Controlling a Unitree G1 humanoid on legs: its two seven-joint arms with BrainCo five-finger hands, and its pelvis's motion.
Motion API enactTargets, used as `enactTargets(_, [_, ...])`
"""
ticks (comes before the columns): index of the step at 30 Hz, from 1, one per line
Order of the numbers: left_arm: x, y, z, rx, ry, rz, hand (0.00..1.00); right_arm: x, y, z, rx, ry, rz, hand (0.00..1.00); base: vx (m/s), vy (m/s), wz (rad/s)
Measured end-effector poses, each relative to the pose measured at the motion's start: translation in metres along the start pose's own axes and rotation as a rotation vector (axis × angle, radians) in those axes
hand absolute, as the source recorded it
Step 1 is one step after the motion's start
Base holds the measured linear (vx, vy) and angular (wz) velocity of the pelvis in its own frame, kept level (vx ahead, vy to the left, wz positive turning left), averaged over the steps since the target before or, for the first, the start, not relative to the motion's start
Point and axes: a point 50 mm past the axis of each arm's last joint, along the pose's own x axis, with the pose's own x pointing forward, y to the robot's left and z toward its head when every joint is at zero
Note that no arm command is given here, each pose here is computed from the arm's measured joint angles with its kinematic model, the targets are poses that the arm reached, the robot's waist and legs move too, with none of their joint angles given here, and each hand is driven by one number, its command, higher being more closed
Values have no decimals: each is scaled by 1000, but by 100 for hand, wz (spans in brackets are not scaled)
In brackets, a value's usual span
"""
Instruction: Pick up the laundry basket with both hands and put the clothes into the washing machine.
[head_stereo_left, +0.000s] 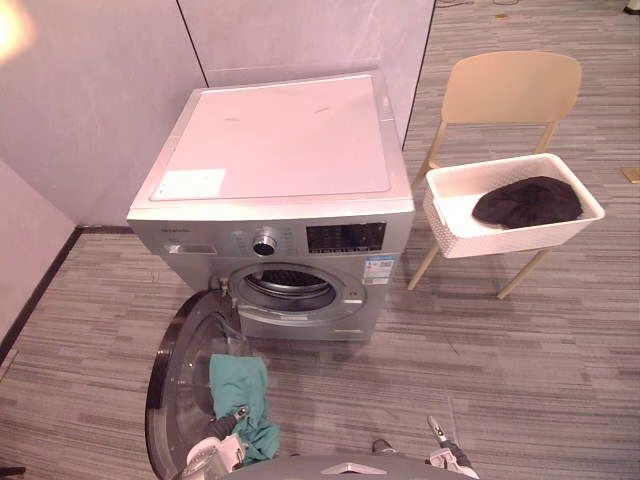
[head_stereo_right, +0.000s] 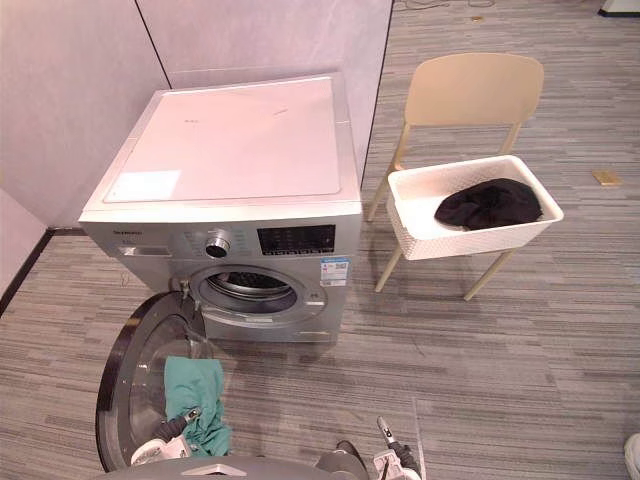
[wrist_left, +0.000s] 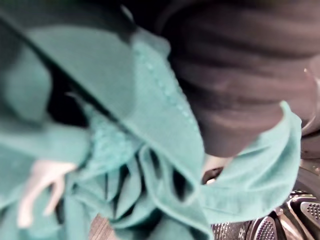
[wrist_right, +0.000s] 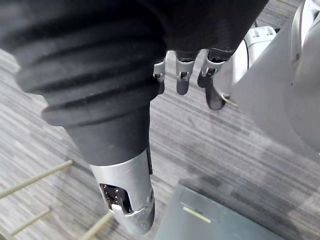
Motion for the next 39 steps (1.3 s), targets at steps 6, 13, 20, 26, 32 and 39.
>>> enactTargets(6, [2, -14, 20, -12, -76, -44, 100, -5, 21, -11, -12, 0, 101, 0, 188, 10, 12])
enactTargets(13, [4, -21, 24, -79, -85, -43, 100, -5, 16, -10, -1, -5, 90, 0, 118, -112, 16])
enactTargets(20, [4, -22, 18, -62, -60, -45, 100, -10, -33, -19, 13, 61, -74, 0, 150, -241, 24])
enactTargets(26, [7, -41, 39, -14, -120, -110, 100, -4, -1, -16, -32, 56, 28, 0, -97, -87, 20])
enactTargets(32, [6, -53, 56, 7, -173, -149, 100, -3, 30, -5, 6, -6, 129, 0, -160, 11, 9])
enactTargets(39, [4, -74, 93, -9, -280, -182, 100, -2, 54, 7, 28, -55, 207, 0, -147, 42, 7])
